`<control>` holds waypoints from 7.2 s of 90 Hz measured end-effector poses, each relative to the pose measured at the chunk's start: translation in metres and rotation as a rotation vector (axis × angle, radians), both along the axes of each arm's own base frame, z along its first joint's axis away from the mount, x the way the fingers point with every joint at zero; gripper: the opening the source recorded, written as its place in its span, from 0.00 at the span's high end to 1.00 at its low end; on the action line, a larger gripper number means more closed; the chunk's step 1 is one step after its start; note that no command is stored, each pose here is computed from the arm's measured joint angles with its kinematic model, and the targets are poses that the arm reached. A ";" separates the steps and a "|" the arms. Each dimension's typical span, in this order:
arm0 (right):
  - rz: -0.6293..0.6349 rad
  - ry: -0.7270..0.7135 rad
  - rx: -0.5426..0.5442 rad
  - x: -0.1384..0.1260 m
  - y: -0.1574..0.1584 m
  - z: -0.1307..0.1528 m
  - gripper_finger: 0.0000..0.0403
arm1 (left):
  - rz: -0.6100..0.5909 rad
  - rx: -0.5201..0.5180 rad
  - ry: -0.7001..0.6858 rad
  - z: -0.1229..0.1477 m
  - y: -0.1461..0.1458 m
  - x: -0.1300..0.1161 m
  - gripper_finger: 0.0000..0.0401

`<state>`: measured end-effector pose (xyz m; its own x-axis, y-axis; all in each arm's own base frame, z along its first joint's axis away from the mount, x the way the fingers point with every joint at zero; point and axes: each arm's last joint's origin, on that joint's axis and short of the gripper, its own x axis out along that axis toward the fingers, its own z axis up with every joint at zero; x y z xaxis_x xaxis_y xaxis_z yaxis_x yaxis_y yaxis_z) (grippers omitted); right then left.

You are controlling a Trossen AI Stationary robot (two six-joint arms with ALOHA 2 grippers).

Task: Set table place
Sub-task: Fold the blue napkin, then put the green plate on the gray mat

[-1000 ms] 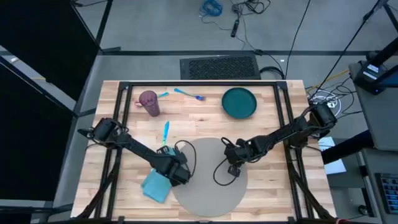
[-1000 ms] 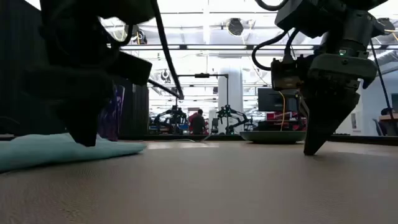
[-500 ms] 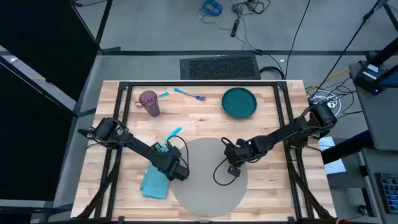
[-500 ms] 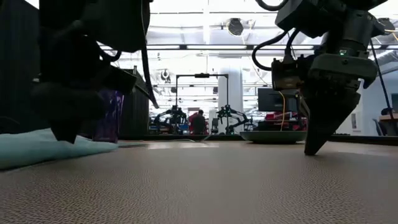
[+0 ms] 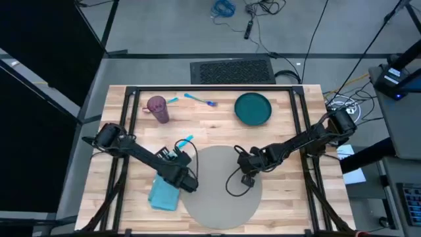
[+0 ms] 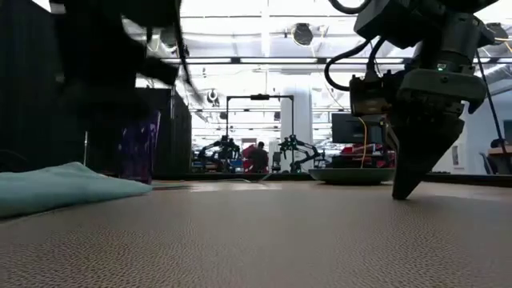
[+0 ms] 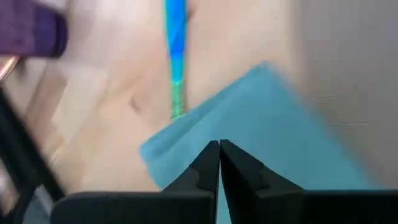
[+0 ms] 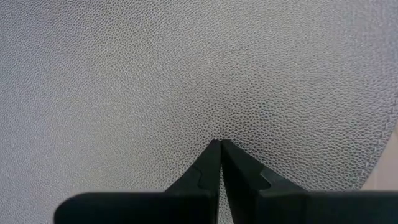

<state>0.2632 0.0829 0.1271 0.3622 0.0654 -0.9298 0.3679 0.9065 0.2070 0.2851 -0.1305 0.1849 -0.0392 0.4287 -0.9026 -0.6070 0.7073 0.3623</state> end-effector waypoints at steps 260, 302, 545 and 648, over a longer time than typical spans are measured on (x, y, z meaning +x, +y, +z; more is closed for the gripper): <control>0.002 0.001 0.033 -0.002 0.004 0.003 1.00 | -0.093 -0.295 -0.039 -0.039 -0.080 -0.046 1.00; -0.001 0.001 0.038 -0.002 0.004 0.003 1.00 | -0.056 -0.350 -0.098 -0.036 -0.102 -0.056 1.00; -0.863 0.184 -0.188 -0.113 -0.276 0.077 0.33 | -0.315 0.030 -1.445 0.047 0.178 0.024 0.53; -0.710 0.200 -0.055 -0.077 -0.292 0.028 0.98 | -0.414 -0.090 -1.329 0.036 0.135 0.026 0.53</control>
<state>0.1859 -0.2086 0.1549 0.1234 -0.1701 -0.9777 0.8958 0.4431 0.0360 0.3111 0.0048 0.2207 0.9724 0.1377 -0.1882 -0.2000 0.9075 -0.3694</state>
